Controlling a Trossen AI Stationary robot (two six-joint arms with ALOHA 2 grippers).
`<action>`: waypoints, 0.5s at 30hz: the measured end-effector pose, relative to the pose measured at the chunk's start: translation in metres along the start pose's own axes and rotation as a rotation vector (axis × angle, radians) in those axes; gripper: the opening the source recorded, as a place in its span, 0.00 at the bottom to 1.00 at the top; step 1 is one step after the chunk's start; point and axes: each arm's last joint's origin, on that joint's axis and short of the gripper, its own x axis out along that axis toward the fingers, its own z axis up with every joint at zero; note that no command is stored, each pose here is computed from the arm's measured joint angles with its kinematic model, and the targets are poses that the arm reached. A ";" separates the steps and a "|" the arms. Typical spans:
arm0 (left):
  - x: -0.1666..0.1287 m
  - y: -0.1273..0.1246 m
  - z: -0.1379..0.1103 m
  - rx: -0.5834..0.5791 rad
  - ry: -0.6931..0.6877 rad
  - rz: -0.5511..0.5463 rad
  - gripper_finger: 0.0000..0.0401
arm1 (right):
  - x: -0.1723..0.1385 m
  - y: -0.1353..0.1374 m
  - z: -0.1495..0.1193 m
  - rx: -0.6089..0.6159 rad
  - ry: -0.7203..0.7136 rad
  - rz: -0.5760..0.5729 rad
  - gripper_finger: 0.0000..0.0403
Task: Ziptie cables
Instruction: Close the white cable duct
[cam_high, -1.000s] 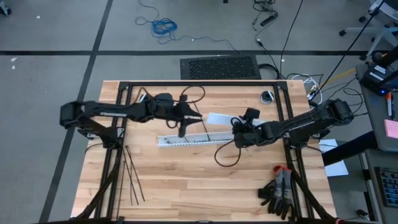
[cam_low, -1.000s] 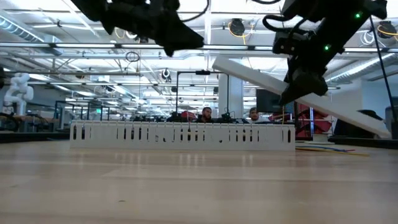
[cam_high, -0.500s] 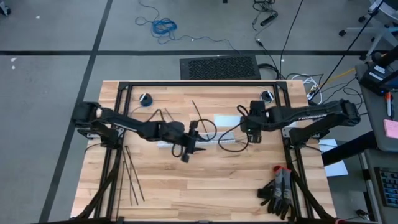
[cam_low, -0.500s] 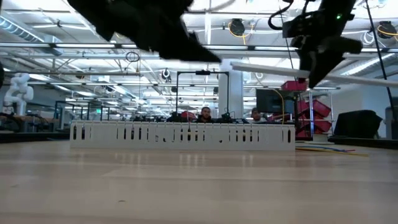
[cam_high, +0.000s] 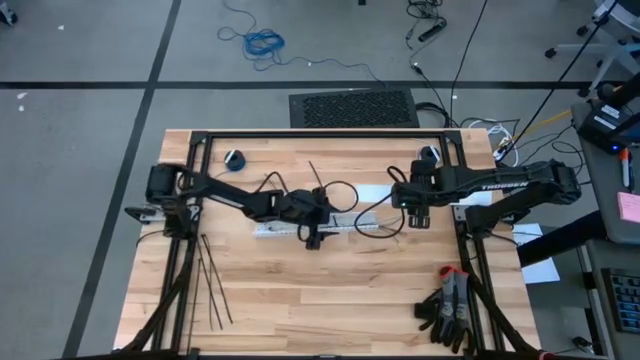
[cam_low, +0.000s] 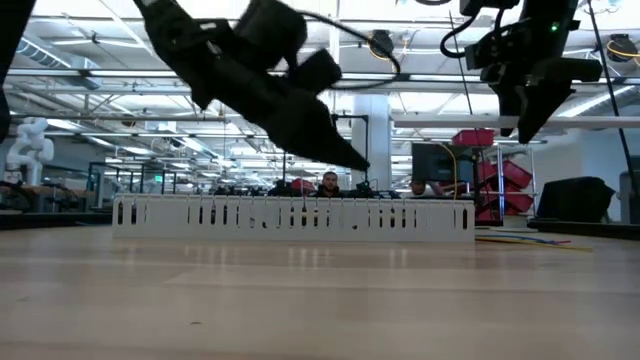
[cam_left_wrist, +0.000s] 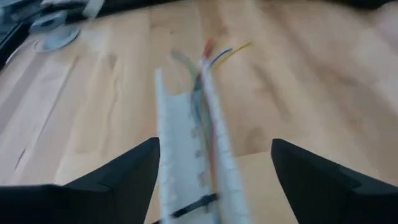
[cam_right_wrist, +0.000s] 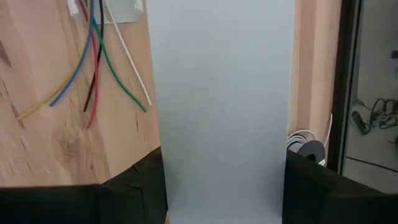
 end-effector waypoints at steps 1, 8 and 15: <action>0.003 0.004 -0.003 -0.006 0.011 0.010 0.77 | 0.000 0.000 0.000 0.002 0.002 0.000 0.54; 0.029 0.019 -0.008 -0.110 0.040 0.041 0.79 | 0.000 0.000 -0.001 0.001 0.013 0.014 0.54; 0.047 0.019 -0.007 -0.176 0.034 -0.009 0.79 | 0.000 0.000 -0.002 -0.001 0.024 0.017 0.54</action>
